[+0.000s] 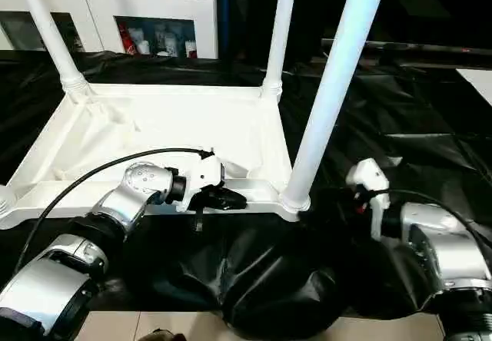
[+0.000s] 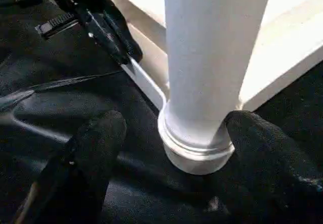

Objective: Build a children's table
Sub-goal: Rotate leg to tighten, then rotate table base

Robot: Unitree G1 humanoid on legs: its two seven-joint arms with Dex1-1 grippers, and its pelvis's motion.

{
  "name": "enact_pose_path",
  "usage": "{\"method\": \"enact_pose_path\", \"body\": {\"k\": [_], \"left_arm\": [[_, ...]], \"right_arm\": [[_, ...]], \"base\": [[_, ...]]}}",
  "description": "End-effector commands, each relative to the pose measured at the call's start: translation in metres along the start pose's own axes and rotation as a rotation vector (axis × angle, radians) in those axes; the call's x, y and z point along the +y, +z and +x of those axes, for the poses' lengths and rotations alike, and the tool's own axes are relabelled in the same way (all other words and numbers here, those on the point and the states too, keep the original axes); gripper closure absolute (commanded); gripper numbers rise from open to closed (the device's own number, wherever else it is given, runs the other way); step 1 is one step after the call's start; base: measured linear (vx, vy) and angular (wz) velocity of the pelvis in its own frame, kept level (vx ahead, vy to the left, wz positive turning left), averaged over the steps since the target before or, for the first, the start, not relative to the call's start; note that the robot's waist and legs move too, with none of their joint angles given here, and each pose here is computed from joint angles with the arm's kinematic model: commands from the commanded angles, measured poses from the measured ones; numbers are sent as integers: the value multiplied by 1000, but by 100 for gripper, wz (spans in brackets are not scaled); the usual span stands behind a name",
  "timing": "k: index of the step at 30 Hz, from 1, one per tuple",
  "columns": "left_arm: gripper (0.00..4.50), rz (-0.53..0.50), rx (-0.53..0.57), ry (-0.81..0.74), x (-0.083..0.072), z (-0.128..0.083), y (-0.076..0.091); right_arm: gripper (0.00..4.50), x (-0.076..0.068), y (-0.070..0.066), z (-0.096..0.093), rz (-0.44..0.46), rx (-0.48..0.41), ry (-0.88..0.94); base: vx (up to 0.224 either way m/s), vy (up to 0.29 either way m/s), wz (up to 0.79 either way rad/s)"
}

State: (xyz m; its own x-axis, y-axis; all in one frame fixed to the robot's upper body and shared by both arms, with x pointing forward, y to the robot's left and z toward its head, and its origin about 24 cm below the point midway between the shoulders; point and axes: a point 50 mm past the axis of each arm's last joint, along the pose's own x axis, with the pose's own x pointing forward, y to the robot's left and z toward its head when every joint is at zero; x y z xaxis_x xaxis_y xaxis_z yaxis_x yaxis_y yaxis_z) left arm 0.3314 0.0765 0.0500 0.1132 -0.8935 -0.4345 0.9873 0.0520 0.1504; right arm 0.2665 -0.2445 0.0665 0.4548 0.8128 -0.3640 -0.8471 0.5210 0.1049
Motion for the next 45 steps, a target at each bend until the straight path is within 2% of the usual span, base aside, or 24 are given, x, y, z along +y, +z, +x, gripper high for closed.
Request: {"method": "enact_pose_path", "body": {"k": [1, 3, 5, 7, 9, 10, 12, 14, 17, 19, 20, 21, 26, 28, 33, 35, 39, 40, 41, 43, 45], "left_arm": [[450, 22, 22, 8, 0, -2, -2], [450, 18, 22, 34, 2, -3, -2], [450, 16, 19, 95, 7, -3, 1], [450, -26, -30, 160, 13, -3, 7], [395, -43, -50, 170, 15, -3, 9], [395, -67, -95, 148, 13, -6, 13], [392, -72, -113, 139, 12, -8, 15], [354, -72, -134, 167, 9, -15, 15], [349, -100, -159, 222, 6, -23, 14], [321, -124, -184, 309, 2, -36, 13], [321, -136, -198, 359, -1, -43, 13], [306, -157, -230, 403, -7, -51, 13], [272, -214, -280, 455, -19, -68, 8], [258, -253, -245, 474, -32, -84, -5], [224, -285, -198, 477, -45, -95, -12], [210, -332, -172, 502, -58, -110, -14], [181, -385, -148, 533, -74, -129, -19], [176, -385, -148, 533, -74, -129, -19], [165, -417, -129, 577, -82, -143, -27], [146, -430, -112, 596, -87, -151, -31], [140, -471, -72, 639, -96, -171, -39]], "right_arm": [[91, 2, 1, -4, -28, 34, 22], [91, 6, -1, -8, -20, 47, 41], [91, 16, -3, -15, 5, 73, 102], [91, 23, -3, -16, 19, 74, 141], [86, 24, -3, -16, 21, 69, 147], [86, 25, -1, -8, 19, 37, 142], [86, 25, 0, -3, 19, 21, 139], [86, 26, 0, 12, 18, -16, 131], [86, 27, 1, 26, 32, -55, 119], [86, 30, 4, 40, 54, -106, 122], [86, 32, 6, 45, 75, -138, 134], [86, 36, 9, 50, 116, -189, 166], [86, 41, 12, 53, 142, -254, 207], [86, 44, 19, 54, 133, -308, 232], [86, 44, 20, 54, 131, -312, 229], [86, 44, 21, 55, 140, -320, 230], [86, 43, 18, 56, 159, -325, 206], [86, 43, 18, 56, 159, -325, 206], [86, 39, 16, 58, 170, -335, 166], [86, 36, 16, 59, 173, -342, 130], [86, 26, 17, 62, 180, -359, 50]], "base": [[0, 0, 0], [0, 0, 0], [0, 0, 0], [0, 0, 0], [0, 0, 0], [0, 0, 0], [0, 0, 0], [0, 0, 0], [0, 0, 0], [0, 0, 0], [0, 0, 0], [0, 0, 0], [0, 0, 0], [0, 0, 0], [0, 0, 0], [0, 0, 0], [0, 0, 0], [0, 0, 0], [0, 0, 0], [0, 0, 0], [0, 0, 0]]}}
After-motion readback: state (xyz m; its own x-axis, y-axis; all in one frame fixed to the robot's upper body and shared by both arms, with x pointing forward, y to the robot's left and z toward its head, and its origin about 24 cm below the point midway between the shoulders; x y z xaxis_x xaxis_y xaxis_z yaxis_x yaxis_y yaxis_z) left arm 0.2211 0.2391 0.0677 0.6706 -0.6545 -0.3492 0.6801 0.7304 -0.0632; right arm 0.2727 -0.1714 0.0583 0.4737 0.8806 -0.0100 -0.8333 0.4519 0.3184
